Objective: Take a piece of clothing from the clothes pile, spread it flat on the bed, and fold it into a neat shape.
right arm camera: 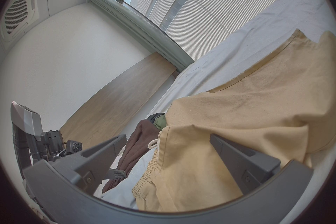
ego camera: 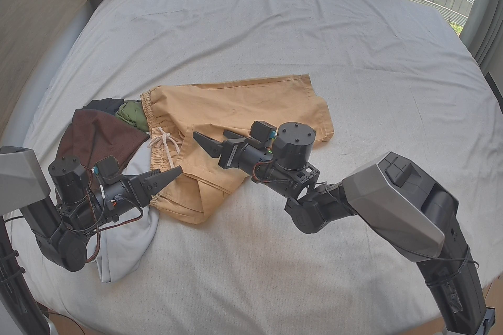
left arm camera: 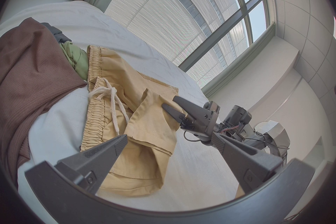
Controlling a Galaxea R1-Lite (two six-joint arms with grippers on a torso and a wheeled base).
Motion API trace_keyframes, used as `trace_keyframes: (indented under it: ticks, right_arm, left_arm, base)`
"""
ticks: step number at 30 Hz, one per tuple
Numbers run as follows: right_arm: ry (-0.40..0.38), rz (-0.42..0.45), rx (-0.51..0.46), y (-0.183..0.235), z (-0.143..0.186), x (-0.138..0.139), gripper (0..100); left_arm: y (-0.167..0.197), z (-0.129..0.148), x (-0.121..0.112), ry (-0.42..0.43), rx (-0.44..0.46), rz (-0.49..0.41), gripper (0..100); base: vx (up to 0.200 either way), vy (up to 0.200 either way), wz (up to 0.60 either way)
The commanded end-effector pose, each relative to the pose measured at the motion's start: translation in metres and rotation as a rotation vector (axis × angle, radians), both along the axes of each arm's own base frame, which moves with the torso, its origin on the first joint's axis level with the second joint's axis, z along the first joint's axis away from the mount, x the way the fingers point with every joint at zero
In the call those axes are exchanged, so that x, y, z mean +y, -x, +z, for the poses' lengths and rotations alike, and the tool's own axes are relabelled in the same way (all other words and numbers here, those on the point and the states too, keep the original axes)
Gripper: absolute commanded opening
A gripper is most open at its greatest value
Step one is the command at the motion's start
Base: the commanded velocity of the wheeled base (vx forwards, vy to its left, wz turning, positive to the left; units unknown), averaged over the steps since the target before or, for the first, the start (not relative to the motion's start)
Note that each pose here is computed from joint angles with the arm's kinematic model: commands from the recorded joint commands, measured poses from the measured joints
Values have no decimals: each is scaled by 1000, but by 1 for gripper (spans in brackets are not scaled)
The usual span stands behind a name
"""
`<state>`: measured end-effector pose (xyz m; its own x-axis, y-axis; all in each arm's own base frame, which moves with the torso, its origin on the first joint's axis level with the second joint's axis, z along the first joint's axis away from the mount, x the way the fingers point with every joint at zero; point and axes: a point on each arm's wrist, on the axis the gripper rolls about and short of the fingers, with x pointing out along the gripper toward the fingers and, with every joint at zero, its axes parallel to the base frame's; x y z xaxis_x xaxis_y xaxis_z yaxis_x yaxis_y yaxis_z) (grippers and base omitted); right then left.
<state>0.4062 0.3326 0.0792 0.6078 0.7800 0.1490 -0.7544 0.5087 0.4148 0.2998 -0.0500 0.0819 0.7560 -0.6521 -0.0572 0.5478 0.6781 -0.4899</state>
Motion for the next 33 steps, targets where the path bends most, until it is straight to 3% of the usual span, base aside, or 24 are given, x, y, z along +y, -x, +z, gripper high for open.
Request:
trace_keyframes:
  ticks: [1, 7, 11, 26, 33]
  right_arm:
    - [-1, -20, -6, 13, 24, -22, 100]
    - [80, -35, 20, 33, 19, -43, 100]
    - [140, -48, 84, 44, -3, -56, 100]
    - [235, -67, 203, 50, -53, -63, 100]
    - [236, -63, 209, 46, -62, -59, 100]
  left_arm:
    - [0, -1, 0, 0, 2, 0, 100]
    - [0, 1, 0, 1, -4, 0, 100]
    - [1, 2, 0, 1, -7, -1, 100]
    - [0, 2, 1, 1, -8, 5, 100]
    - [1, 2, 1, -2, -10, 3, 100]
  base:
    - [0, 0, 0]
    - [0, 0, 0]
    - [0, 0, 0]
    - [0, 0, 0]
    - [0, 0, 0]
